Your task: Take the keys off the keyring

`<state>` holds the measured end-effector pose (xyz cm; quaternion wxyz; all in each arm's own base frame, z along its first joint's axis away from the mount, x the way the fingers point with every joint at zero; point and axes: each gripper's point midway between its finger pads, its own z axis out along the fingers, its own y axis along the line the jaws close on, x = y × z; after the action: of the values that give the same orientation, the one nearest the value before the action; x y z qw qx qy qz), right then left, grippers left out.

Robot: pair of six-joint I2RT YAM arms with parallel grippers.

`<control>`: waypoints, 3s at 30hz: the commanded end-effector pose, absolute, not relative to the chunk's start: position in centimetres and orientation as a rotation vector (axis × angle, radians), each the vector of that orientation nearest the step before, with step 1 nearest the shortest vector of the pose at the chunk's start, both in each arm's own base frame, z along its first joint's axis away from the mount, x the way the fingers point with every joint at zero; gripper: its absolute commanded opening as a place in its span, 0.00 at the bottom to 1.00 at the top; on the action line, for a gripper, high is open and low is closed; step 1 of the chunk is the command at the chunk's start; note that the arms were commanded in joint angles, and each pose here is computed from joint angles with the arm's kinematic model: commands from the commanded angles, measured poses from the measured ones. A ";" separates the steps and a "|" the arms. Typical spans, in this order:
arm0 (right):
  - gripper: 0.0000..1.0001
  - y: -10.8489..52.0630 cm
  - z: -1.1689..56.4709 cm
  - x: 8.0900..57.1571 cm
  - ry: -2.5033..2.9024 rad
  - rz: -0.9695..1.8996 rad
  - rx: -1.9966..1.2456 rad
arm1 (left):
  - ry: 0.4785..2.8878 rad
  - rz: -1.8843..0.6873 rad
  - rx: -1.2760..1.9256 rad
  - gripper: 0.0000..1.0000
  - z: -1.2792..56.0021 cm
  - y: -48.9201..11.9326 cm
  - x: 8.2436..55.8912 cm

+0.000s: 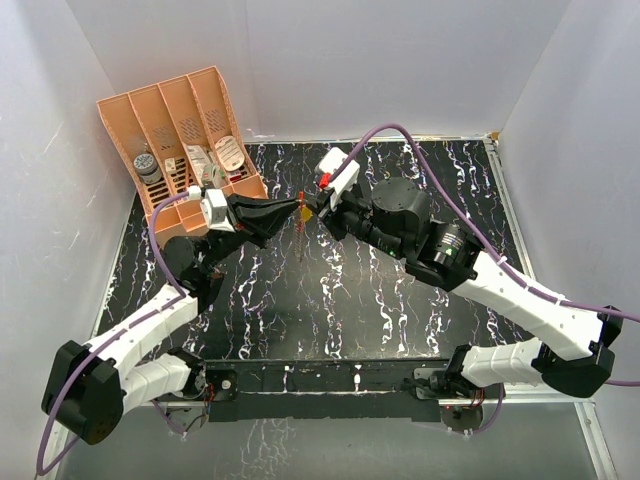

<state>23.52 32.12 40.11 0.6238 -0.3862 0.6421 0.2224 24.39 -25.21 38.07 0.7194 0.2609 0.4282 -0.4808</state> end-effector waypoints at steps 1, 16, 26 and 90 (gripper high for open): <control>0.00 31.4 42.2 23.6 1.424 0.499 -0.825 | 0.842 -0.959 0.529 0.00 41.4 -23.5 24.2; 0.00 31.7 40.4 24.3 1.471 0.465 -0.840 | 0.763 -0.931 0.516 0.00 43.0 -22.3 22.6; 0.00 32.4 39.8 24.2 1.478 0.482 -0.859 | 0.698 -0.907 0.529 0.00 44.4 -21.6 21.1; 0.00 18.9 12.6 34.7 2.263 0.224 -0.196 | 1.901 -0.677 0.173 0.00 13.2 -22.4 32.3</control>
<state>34.59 18.74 14.00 0.4330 -0.0985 0.8922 0.0828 31.43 -22.37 15.15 0.5410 0.0707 0.7797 -0.3072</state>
